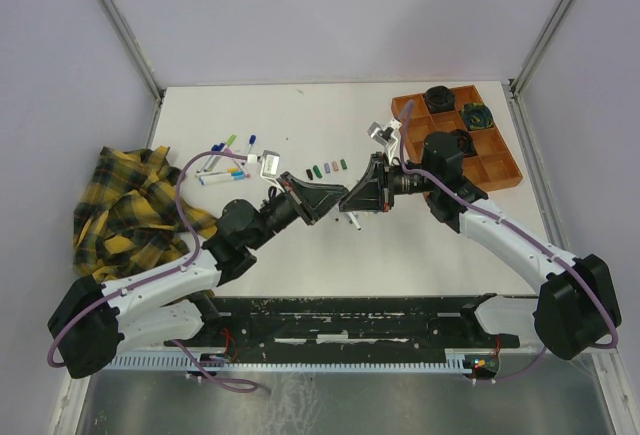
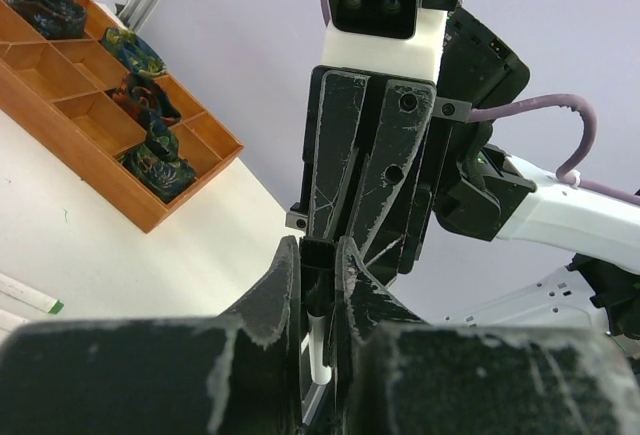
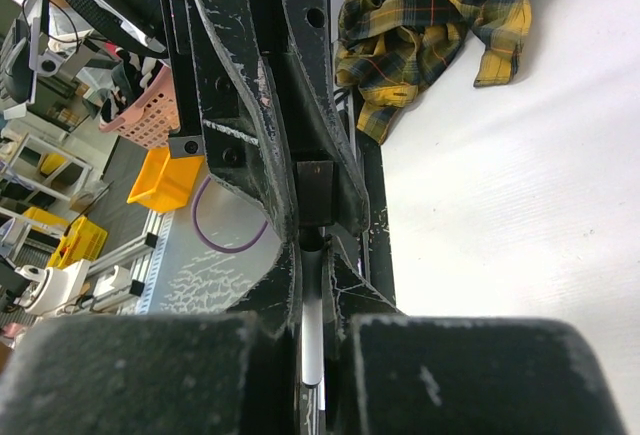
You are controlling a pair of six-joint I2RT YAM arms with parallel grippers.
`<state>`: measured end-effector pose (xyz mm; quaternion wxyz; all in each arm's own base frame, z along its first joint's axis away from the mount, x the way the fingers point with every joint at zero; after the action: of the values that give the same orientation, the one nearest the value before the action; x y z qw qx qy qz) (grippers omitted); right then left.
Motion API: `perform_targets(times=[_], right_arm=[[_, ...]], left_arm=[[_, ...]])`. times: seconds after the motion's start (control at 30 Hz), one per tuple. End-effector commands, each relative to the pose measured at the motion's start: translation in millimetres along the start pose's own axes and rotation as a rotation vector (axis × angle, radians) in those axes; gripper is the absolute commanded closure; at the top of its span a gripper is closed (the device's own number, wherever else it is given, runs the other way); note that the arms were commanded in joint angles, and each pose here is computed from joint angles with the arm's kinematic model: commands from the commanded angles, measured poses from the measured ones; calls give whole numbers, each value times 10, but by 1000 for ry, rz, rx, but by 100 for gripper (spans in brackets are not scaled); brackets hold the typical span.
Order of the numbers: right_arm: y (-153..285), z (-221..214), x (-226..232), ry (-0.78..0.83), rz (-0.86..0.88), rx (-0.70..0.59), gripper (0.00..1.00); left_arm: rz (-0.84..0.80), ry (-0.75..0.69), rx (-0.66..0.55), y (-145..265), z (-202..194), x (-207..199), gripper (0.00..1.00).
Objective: Open the pen caps
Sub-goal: Open the pen cap from the pen.
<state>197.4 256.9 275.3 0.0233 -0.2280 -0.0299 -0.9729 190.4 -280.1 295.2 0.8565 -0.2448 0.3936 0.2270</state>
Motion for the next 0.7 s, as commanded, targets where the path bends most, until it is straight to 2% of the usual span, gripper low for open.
perform_targets(times=[0.0, 0.13, 0.3, 0.4, 0.5, 0.67], right_arm=[[-10, 175, 55, 80, 30, -19, 89], [-12, 165, 51, 78, 25, -20, 76], [-23, 149, 39, 72, 20, -19, 73], [-40, 147, 36, 73, 19, -19, 80], [-52, 142, 35, 75, 27, -14, 100], [-72, 110, -9, 35, 37, 21, 100]], left_arm=[[-80, -9, -68, -56, 213, -247, 97], [-67, -23, -103, -59, 288, -235, 97], [-59, -34, -134, -82, 361, -226, 97], [-61, -34, -139, -111, 386, -229, 97], [-59, -40, -160, -142, 447, -231, 97], [-43, -110, -303, -262, 1021, -246, 97]])
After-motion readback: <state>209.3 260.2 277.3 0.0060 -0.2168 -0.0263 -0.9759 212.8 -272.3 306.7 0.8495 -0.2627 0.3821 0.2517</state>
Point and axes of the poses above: each gripper's point midway between its finger pads, its own y axis back along the fingers, its own x axis along the line the jaws close on, z = x × y, the point moved 4 cm from there along y, back along the fingers, and after that the axes turned 10 degrees about y, right-handed, at the moved point
